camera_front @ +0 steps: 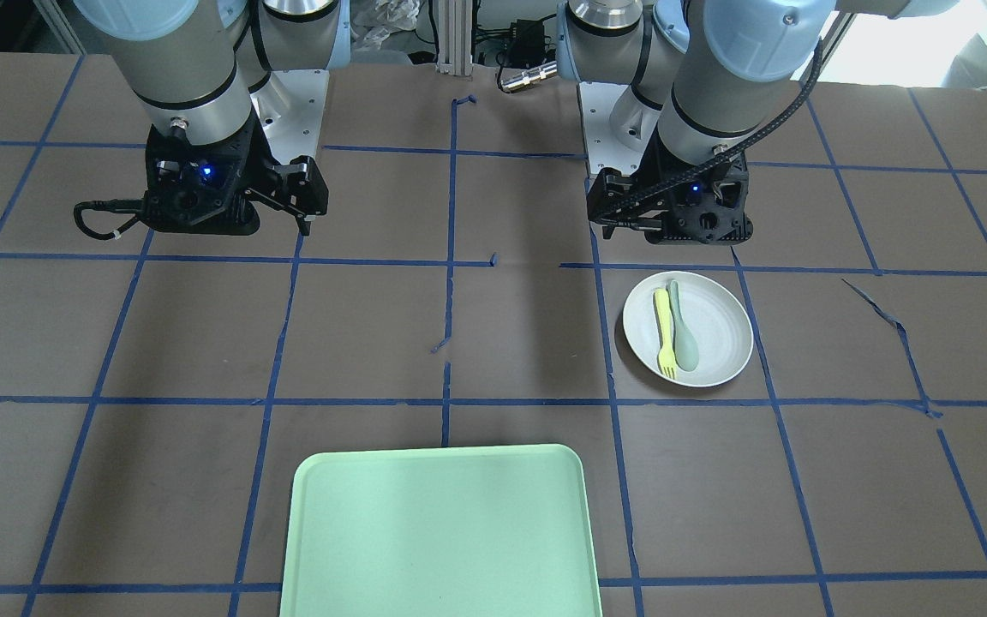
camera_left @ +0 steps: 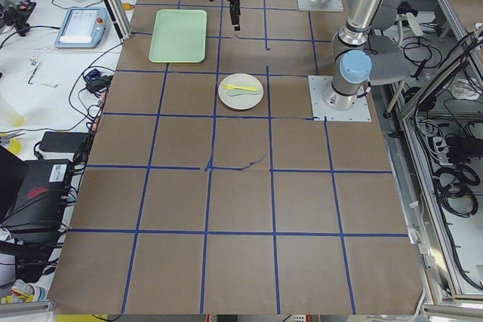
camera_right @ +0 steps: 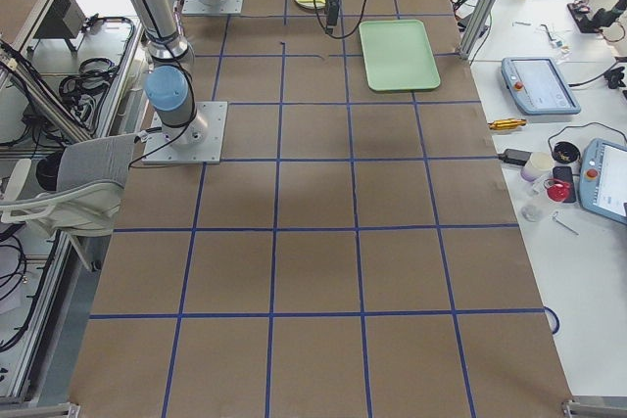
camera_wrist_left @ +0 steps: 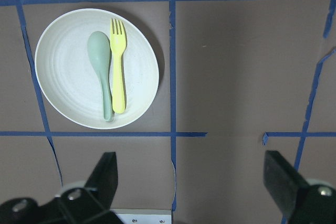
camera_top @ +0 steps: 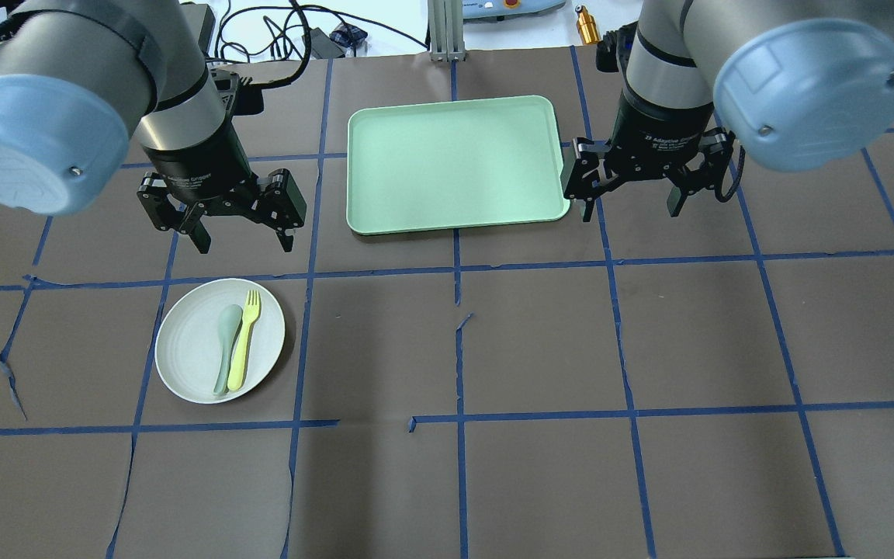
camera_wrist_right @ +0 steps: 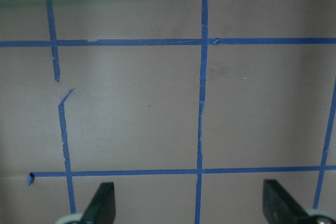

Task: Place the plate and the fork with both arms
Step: 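Lower the left gripper to the rim of the white plate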

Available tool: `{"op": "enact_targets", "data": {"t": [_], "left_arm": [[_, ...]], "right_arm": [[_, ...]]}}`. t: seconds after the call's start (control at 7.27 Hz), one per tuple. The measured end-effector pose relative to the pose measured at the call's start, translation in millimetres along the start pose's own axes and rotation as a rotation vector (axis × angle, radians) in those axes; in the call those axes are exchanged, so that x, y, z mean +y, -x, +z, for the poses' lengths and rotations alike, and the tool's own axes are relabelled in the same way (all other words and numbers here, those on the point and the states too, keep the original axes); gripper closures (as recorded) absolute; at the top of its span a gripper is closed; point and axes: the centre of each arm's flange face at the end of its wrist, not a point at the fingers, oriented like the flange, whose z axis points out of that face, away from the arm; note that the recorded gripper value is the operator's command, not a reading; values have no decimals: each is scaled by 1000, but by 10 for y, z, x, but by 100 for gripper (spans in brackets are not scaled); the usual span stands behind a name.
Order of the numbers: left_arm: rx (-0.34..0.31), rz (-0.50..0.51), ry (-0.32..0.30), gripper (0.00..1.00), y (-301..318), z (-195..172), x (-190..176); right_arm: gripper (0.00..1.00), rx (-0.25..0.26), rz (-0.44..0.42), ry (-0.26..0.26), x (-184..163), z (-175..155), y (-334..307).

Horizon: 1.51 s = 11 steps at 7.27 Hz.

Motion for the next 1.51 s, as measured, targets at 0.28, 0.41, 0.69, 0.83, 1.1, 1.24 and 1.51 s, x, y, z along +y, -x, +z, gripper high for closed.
{"op": "enact_targets", "data": {"t": [0.28, 0.41, 0.69, 0.83, 1.1, 1.24, 1.51], "left_arm": [[18, -92, 3, 0, 501, 34, -138], [30, -147, 10, 0, 910, 116, -227], [61, -138, 9, 0, 1784, 539, -328], [97, -125, -6, 5, 2129, 879, -342], [169, -102, -37, 10, 2414, 1529, -329], [188, -95, -22, 11, 2450, 1816, -311], [217, -78, 37, 20, 2460, 2234, -323]], "right_arm": [[0, 5, 1, -5, -31, 9, -7], [0, 5, 2, -12, -48, 18, -10], [0, 2, 3, -17, -69, 40, -8], [0, 1, 3, -14, -77, 57, -5], [0, 0, 2, -10, -84, 77, 4], [0, 0, 2, -9, -87, 86, 4], [0, 0, 1, -7, -90, 92, 5]]}}
